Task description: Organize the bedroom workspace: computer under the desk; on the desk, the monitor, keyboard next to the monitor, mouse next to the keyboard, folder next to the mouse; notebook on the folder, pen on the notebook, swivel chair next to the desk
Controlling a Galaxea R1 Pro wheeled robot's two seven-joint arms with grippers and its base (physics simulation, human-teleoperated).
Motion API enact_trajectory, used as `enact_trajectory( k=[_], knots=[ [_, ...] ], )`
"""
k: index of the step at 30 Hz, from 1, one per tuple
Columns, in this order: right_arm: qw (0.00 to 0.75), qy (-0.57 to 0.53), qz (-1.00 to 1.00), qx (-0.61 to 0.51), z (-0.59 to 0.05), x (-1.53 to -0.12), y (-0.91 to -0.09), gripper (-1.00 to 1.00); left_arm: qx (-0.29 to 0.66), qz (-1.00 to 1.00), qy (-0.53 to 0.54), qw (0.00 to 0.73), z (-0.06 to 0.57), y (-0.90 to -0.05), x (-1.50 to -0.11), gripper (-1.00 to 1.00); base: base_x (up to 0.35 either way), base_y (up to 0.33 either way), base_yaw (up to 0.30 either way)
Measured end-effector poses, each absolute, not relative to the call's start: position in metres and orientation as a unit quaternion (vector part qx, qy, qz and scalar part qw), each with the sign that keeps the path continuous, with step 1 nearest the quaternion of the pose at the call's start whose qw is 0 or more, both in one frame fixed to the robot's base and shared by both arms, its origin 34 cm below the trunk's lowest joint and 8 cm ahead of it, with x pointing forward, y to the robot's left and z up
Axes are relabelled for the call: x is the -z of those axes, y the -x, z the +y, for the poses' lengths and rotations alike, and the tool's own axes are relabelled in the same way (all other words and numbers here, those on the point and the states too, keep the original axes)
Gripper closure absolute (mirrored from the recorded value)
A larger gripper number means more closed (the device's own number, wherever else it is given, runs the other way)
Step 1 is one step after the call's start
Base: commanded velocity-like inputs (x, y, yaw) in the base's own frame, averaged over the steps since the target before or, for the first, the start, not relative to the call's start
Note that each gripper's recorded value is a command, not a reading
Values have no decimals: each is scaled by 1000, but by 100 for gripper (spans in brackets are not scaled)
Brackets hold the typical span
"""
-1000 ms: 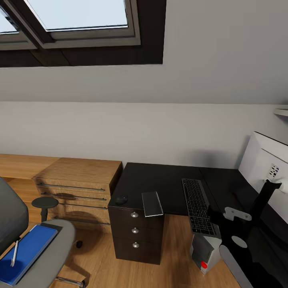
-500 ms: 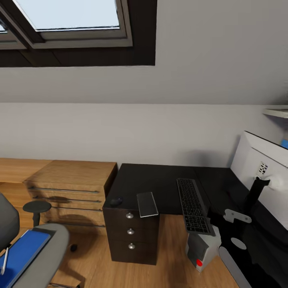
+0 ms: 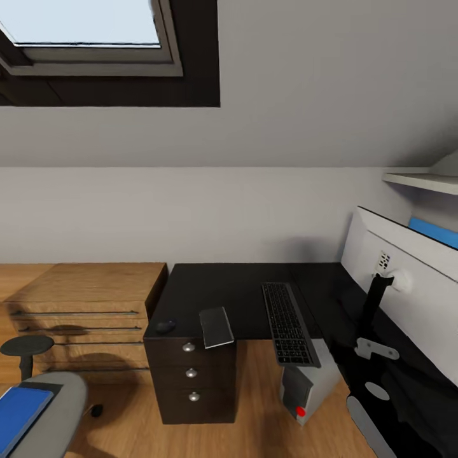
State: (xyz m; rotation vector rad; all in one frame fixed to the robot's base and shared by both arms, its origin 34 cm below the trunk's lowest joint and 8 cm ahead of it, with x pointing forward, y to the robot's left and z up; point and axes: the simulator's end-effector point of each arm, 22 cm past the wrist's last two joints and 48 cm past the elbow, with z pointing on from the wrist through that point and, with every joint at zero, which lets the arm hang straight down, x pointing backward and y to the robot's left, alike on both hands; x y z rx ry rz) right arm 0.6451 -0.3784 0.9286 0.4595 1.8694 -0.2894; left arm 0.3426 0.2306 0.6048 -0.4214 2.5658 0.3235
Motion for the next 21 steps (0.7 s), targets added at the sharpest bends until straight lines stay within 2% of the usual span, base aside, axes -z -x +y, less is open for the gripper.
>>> enact_trajectory(
  k=[6, 12, 21],
  knots=[
    [572, -186, 788, 131, -375, -901, -641, -100, -119, 941, 162, 272, 232, -347, -608, -100, 0, 0, -29],
    [612, -167, 757, 154, -379, -899, -639, -100, -119, 941, 163, 273, 232, -348, -608, -100, 0, 0, -4],
    [623, -157, 749, 159, -376, -896, -638, -100, -119, 941, 164, 272, 232, -348, -608, -100, 0, 0, 0]
  ],
)
